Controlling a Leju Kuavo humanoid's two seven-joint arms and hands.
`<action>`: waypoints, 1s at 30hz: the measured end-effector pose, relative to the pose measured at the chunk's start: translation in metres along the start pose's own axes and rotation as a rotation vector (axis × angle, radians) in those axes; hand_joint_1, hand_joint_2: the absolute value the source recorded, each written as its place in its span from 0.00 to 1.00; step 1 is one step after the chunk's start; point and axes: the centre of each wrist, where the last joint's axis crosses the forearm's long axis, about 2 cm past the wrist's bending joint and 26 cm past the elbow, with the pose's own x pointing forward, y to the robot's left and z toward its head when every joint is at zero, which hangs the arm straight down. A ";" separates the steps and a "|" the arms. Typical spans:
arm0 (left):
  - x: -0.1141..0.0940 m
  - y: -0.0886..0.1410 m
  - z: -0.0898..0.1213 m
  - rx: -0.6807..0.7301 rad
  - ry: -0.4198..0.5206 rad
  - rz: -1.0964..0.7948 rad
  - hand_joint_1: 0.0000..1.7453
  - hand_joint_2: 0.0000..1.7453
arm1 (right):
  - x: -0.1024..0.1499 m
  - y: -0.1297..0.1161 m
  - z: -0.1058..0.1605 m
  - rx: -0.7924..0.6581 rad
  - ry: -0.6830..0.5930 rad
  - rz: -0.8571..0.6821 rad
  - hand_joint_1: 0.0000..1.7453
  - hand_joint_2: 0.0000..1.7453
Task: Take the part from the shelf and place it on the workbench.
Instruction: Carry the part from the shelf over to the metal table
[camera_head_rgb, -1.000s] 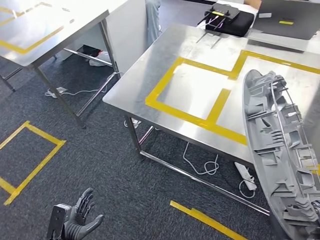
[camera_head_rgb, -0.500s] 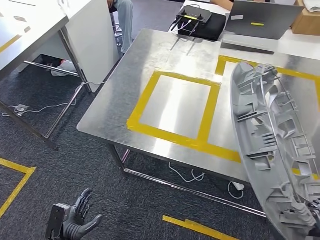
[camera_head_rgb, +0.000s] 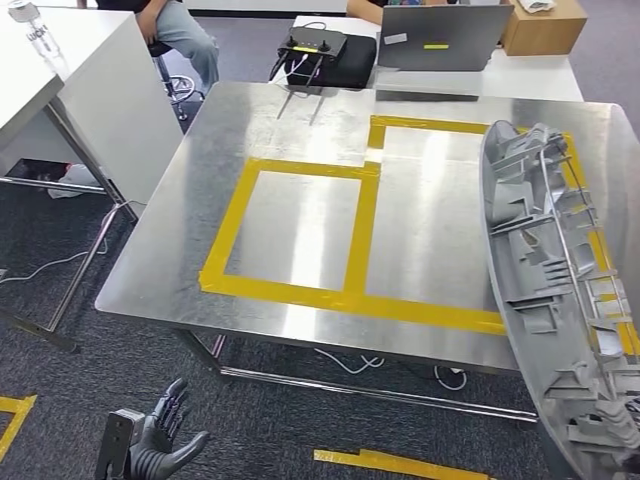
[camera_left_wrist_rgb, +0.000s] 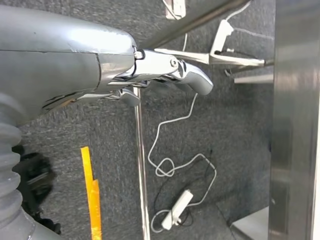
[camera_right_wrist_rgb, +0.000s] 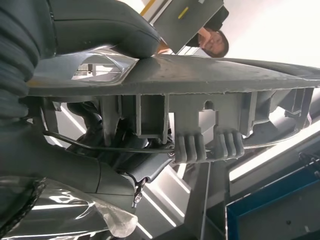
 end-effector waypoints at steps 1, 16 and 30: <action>0.000 0.000 0.000 0.000 0.000 0.000 0.00 1.00 | 0.000 0.000 0.000 0.000 -0.001 -0.001 1.00 1.00; -0.001 0.006 0.004 0.042 0.024 -0.004 0.00 1.00 | -0.016 -0.002 0.001 0.158 0.372 -0.180 1.00 1.00; -0.001 0.017 0.007 0.039 0.019 0.013 0.00 1.00 | -0.141 -0.060 -0.029 0.491 0.637 0.058 1.00 1.00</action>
